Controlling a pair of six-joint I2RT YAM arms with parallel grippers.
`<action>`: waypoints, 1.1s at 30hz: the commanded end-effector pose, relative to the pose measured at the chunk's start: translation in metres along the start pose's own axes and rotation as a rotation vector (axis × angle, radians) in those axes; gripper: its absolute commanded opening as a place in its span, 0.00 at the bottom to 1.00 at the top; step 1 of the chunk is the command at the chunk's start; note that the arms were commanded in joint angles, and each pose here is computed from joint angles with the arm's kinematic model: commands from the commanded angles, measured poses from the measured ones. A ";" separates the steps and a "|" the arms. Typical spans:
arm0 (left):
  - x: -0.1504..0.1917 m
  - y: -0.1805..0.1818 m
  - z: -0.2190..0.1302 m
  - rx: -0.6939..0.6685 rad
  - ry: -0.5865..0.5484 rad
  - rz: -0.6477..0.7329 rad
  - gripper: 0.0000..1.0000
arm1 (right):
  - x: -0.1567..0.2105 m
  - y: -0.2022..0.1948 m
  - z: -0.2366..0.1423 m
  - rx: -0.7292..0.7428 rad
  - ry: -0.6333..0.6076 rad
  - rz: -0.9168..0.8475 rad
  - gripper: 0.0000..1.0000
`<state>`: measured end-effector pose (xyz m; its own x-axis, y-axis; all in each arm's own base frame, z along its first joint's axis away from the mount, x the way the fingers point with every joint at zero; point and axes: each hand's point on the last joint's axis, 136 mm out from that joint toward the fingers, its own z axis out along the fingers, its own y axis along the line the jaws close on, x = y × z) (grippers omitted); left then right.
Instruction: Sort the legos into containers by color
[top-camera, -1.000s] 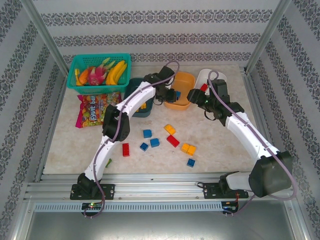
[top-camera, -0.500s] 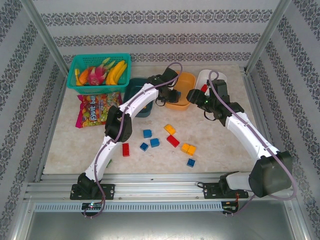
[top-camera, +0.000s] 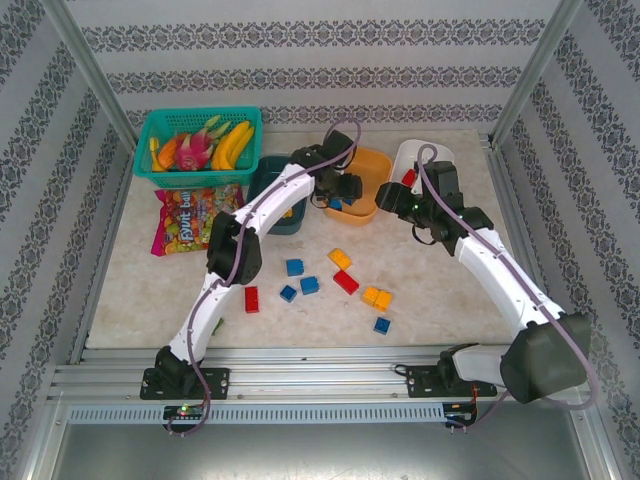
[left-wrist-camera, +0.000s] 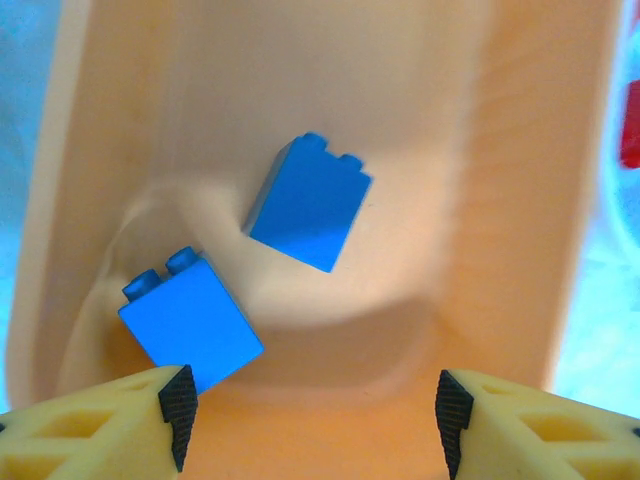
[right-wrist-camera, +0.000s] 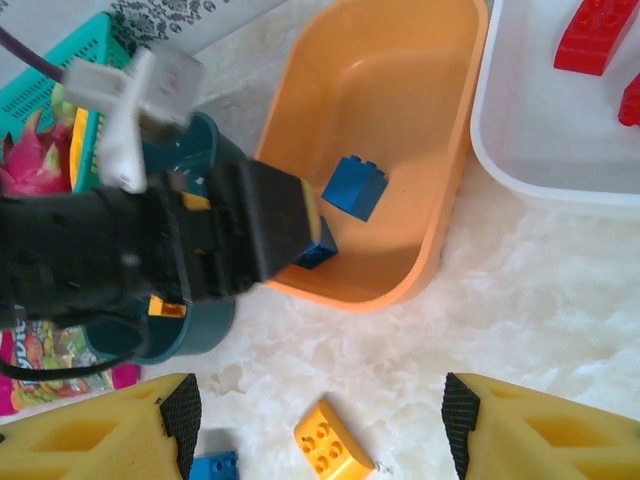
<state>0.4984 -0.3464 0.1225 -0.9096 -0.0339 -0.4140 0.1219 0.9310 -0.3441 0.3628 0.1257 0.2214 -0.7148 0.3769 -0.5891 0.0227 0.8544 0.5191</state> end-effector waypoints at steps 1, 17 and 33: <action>-0.045 -0.035 -0.107 0.090 -0.199 -0.052 0.68 | -0.001 0.009 -0.017 0.018 -0.006 -0.125 0.67; 0.086 0.100 -0.277 -0.145 -0.283 -0.233 0.70 | 0.120 0.124 -0.013 -0.175 0.199 -0.602 0.67; 0.283 0.224 -0.336 -0.252 -0.303 -0.448 0.70 | 0.263 0.221 0.104 -0.047 0.471 -0.391 0.68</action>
<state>0.1517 -0.0408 0.2261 -0.6873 -0.4919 -0.5345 -0.3148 0.8648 -0.3912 0.2444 0.4431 0.1239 -0.8416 -0.2874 -0.4572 -0.4620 0.8217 0.3338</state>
